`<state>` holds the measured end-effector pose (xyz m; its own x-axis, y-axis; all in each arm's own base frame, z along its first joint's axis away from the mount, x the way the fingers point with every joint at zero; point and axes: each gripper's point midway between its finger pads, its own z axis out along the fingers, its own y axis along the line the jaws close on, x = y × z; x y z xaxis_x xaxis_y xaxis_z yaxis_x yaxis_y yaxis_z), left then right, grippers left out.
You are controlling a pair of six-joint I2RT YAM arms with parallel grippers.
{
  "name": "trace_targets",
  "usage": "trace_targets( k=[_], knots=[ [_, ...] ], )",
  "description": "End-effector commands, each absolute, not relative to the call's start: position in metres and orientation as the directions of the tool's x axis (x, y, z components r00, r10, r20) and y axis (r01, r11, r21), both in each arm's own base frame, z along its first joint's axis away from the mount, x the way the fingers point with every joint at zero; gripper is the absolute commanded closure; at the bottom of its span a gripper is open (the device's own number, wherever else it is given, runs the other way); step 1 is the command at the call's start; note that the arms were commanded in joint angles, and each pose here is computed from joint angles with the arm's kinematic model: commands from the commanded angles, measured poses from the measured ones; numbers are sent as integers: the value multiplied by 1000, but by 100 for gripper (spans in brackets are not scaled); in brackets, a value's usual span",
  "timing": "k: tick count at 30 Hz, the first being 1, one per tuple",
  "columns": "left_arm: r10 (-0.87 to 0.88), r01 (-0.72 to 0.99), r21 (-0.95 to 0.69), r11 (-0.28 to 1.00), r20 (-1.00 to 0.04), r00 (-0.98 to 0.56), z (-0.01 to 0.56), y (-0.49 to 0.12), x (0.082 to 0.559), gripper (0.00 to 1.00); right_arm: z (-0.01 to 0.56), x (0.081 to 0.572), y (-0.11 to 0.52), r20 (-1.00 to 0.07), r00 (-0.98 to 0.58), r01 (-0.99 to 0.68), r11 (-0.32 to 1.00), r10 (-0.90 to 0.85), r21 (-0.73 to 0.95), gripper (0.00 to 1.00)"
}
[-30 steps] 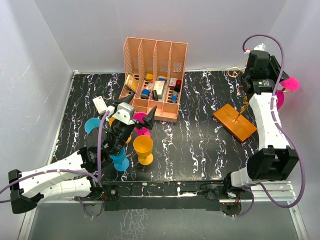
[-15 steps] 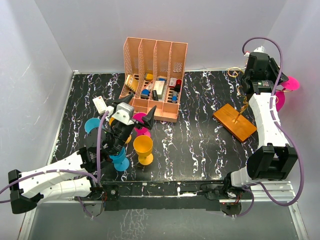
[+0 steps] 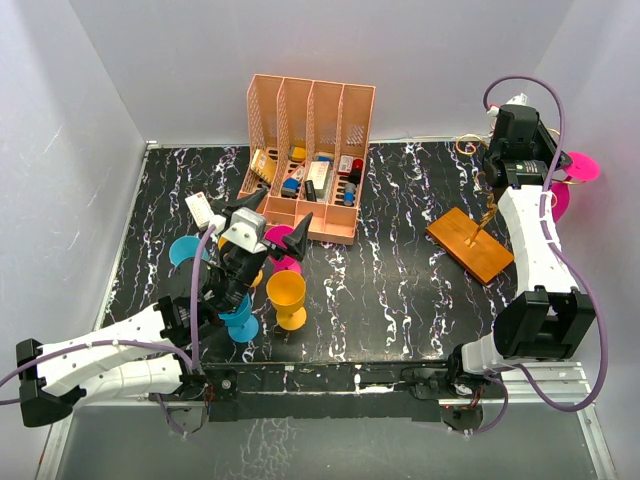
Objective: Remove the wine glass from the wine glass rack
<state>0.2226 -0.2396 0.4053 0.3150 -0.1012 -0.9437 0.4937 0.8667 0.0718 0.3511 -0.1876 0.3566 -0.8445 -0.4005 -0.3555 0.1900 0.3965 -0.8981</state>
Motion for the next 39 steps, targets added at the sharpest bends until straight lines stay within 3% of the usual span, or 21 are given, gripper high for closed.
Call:
trace_targets(
  k=[1,10,33,39],
  knots=[
    [-142,485,43,873,-930,338,419,-232,219,3,392,338,-192,-419,-820,291,346,-389,-892,85],
    [-155,493,37,869,-927,343,421,-232,216,3,403,329,-193,-448,-809,327,342,-381,-881,92],
    [-160,499,37,866,-924,347,422,-231,212,3,402,310,-193,-412,-818,292,327,-401,-899,92],
    [-161,501,37,865,-924,346,422,-232,212,3,395,310,-184,-416,-790,251,382,-450,-890,92]
  ],
)
